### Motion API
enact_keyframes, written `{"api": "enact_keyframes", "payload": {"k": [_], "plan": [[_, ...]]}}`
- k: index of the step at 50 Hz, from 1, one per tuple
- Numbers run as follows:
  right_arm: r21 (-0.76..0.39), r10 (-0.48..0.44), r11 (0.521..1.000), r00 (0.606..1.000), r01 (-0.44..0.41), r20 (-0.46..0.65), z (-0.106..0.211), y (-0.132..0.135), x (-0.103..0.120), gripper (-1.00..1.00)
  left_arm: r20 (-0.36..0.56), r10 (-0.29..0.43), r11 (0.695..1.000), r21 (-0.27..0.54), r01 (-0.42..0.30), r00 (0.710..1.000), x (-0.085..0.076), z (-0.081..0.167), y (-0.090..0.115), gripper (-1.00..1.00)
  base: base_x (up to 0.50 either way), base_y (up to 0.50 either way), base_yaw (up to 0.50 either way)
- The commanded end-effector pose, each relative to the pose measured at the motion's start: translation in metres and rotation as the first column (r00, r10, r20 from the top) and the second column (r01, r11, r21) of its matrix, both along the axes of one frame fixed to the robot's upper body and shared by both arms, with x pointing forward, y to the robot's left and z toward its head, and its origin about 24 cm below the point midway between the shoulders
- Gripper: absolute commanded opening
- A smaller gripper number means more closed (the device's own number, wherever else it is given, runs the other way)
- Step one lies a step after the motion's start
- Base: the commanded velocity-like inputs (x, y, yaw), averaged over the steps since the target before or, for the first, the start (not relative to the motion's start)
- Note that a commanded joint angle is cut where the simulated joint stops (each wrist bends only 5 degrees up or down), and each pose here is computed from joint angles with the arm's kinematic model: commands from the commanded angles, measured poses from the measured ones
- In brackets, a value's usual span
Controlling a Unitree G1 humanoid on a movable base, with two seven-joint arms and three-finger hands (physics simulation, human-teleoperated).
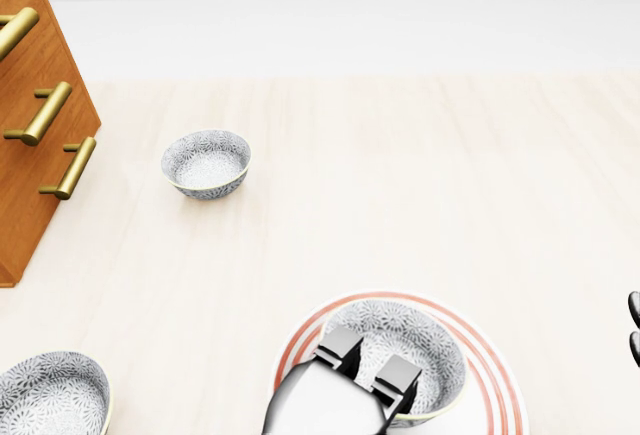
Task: Put the bowl in the middle on the plate.
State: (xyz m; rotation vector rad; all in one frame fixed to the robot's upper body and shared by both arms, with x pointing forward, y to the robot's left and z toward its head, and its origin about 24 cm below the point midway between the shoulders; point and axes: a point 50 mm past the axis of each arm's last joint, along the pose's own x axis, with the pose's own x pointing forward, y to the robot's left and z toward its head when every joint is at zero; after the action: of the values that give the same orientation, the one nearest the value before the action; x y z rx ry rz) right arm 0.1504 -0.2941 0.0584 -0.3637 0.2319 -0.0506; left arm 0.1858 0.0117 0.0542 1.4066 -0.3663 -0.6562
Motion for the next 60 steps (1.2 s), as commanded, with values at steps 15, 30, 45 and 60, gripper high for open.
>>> {"api": "enact_keyframes", "payload": {"k": [15, 30, 45, 60], "plan": [[0.000, 0.000, 1.000, 1.000, 0.000, -0.001, -0.0001, 0.0001, -0.0001, 1.00, 0.011, 0.002, 1.000, 0.001, -0.002, 1.000, -0.0014, -0.0085, -0.0008, -1.00, 0.00, 0.00, 0.00], [-0.002, 0.001, 1.000, 1.000, -0.001, 0.001, 0.0003, 0.0002, 0.0000, 1.00, 0.007, 0.010, 1.000, -0.005, -0.010, 1.000, 0.0008, -0.0092, 0.0007, -1.00, 0.00, 0.00, 0.00], [-0.011, 0.006, 1.000, 1.000, -0.006, 0.008, 0.0032, 0.0013, -0.0002, 1.00, -0.004, 0.011, 1.000, -0.009, -0.011, 1.000, 0.0006, -0.0108, 0.0006, -1.00, 0.00, 0.00, 0.00], [-0.006, 0.003, 1.000, 1.000, -0.003, 0.004, 0.0016, 0.0009, 0.0002, 1.00, -0.007, 0.013, 1.000, -0.017, -0.013, 1.000, 0.0012, -0.0105, 0.0007, -1.00, 0.00, 0.00, 0.00]]}}
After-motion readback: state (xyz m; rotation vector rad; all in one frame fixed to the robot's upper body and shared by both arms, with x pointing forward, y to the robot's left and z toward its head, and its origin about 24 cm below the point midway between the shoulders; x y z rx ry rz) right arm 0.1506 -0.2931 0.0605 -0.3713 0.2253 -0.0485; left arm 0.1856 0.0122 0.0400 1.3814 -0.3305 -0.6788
